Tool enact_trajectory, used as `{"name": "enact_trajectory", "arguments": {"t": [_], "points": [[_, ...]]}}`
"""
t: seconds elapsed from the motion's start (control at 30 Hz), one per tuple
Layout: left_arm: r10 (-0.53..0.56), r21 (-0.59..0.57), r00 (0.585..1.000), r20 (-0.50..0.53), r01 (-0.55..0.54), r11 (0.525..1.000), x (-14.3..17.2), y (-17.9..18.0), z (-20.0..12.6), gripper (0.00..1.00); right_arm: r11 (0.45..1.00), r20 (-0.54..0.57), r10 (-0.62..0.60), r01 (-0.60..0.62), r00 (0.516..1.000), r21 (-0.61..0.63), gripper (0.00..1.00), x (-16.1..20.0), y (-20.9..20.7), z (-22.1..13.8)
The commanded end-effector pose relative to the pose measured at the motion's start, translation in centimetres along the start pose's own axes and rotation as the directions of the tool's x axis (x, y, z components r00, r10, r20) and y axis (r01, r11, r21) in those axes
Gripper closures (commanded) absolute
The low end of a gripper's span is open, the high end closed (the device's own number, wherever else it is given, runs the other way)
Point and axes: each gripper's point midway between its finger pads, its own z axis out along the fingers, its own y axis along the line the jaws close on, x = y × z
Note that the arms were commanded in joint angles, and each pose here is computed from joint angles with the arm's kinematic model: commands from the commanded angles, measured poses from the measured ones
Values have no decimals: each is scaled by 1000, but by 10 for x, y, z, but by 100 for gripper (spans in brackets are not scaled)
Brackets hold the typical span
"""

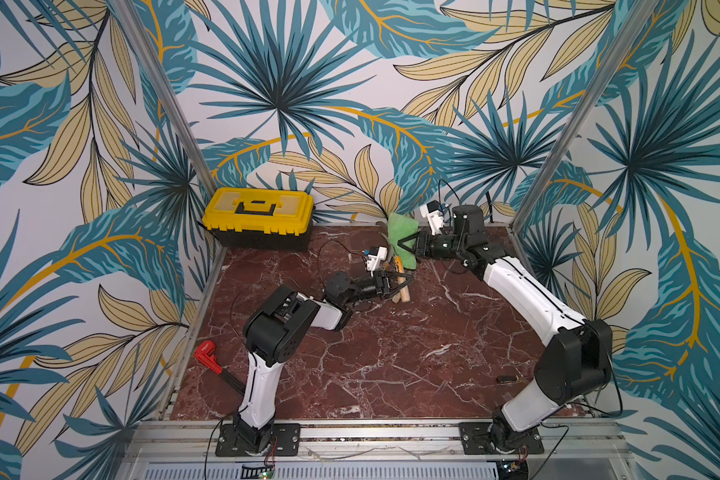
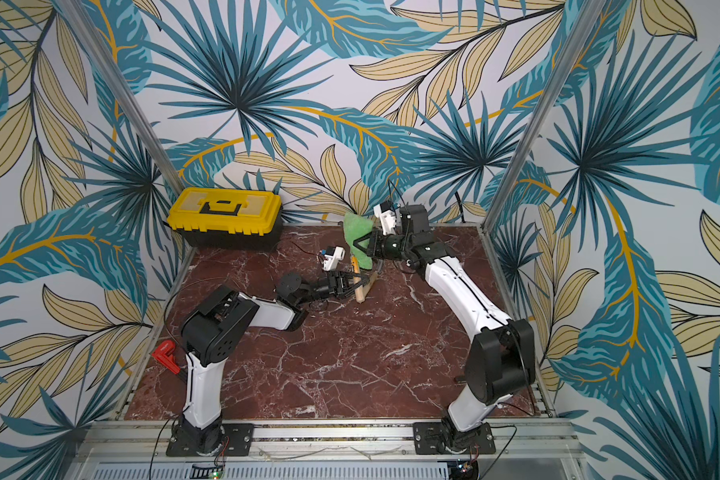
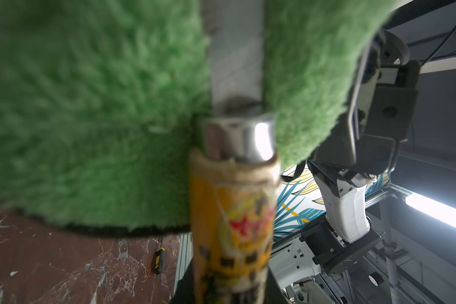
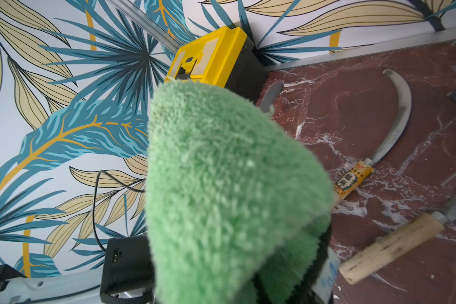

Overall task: Wipe small sickles with rags
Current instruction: Wipe the small sickle.

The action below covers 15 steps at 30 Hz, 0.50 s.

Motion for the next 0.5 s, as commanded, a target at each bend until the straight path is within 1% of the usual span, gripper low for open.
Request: {"name": "enact_trajectory", "arguments": {"t": [0.0,0.1,0.23,0.33,0.47], "points": [[34,19,998,52,-35,999,-25,-11,-1,100,1000,-181,14,-15,983,-4,97,60,20,-16],[42,20,998,47,-43,999,-22,-15,-2,100,997,-131,6,4,991,74,97,48,8,-31],[49,11,998,49,-49,999,-15,-18,-7,100,987,-42,80,-74,996,142,97,19,-22,-40],[54,5,997,46,-54,999,-8,-22,-11,100,976,3,114,-113,993,185,97,-1,-44,-36],[50,5,998,27,-50,999,3,-25,-11,100,966,18,140,-141,990,216,98,-23,-66,-19]]}}
